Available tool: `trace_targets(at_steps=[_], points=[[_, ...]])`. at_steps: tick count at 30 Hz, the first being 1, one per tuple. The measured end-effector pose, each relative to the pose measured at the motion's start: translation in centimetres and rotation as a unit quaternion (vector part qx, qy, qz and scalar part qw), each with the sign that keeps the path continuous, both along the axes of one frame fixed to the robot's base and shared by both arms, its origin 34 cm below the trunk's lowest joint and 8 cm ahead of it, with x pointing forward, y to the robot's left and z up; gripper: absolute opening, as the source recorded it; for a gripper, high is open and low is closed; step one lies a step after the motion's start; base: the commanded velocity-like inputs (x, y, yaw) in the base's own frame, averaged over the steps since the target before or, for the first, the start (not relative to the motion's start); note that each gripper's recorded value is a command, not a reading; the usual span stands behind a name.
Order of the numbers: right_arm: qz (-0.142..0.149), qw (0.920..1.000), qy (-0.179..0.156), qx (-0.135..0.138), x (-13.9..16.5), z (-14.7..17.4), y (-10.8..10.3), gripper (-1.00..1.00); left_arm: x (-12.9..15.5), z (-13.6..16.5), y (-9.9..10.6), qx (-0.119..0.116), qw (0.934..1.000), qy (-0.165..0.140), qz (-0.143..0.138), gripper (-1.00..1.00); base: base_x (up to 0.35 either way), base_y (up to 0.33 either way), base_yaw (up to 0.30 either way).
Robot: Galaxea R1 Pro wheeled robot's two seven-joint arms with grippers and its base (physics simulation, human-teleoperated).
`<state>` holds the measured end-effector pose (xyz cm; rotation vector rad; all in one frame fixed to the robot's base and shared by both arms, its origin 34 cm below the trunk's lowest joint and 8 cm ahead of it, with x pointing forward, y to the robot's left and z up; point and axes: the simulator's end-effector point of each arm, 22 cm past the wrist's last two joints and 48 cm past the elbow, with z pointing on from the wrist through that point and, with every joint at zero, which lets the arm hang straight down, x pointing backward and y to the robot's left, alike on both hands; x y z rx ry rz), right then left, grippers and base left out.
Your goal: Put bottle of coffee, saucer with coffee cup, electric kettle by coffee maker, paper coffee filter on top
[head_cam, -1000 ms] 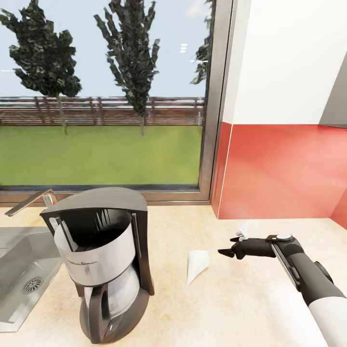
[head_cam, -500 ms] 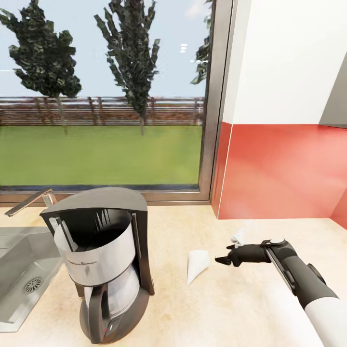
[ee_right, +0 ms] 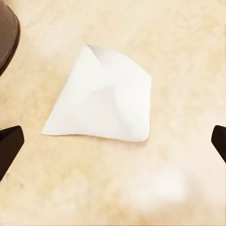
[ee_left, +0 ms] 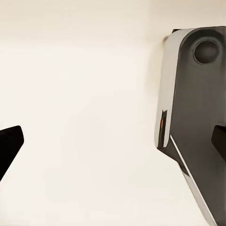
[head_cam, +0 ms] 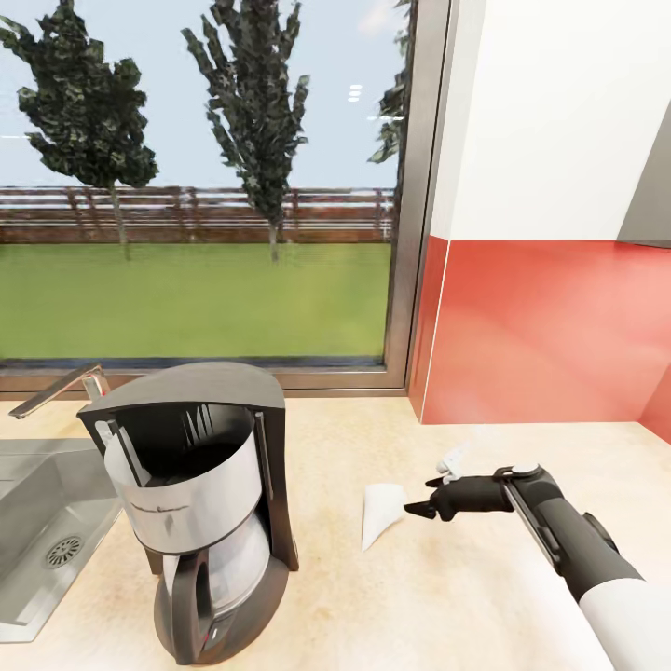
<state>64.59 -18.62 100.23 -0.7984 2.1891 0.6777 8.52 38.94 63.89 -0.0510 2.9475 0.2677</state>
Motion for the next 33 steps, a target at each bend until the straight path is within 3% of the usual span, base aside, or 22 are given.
trace_targets(at_steps=[11,19,29,30,33], points=[[0.006,0.9997,-0.002,0.024,0.1,0.4,3.3,1.00,-0.3,0.0,0.3,0.002,1.0000,0.004,0.002,1.00,0.000,0.000,0.000],[-0.028,0.9993,-0.002,0.023,1.1,0.3,1.4,1.00,-0.4,0.1,0.4,0.002,1.0000,0.005,0.002,1.00,0.000,0.000,0.000],[-0.088,0.9956,-0.030,-0.016,4.3,2.1,-4.4,1.00,-0.8,0.0,0.1,0.000,1.0000,0.009,0.002,1.00,0.000,0.000,0.000],[-0.160,0.9828,-0.072,-0.058,8.0,5.5,-10.3,1.00,-0.8,0.0,0.1,0.000,0.9999,0.010,0.002,1.00,0.000,0.000,0.000],[-0.154,0.9845,-0.065,-0.053,8.3,7.2,-10.5,1.00,-1.1,0.0,0.1,0.000,0.9999,0.012,0.002,1.00,0.000,0.000,0.000]])
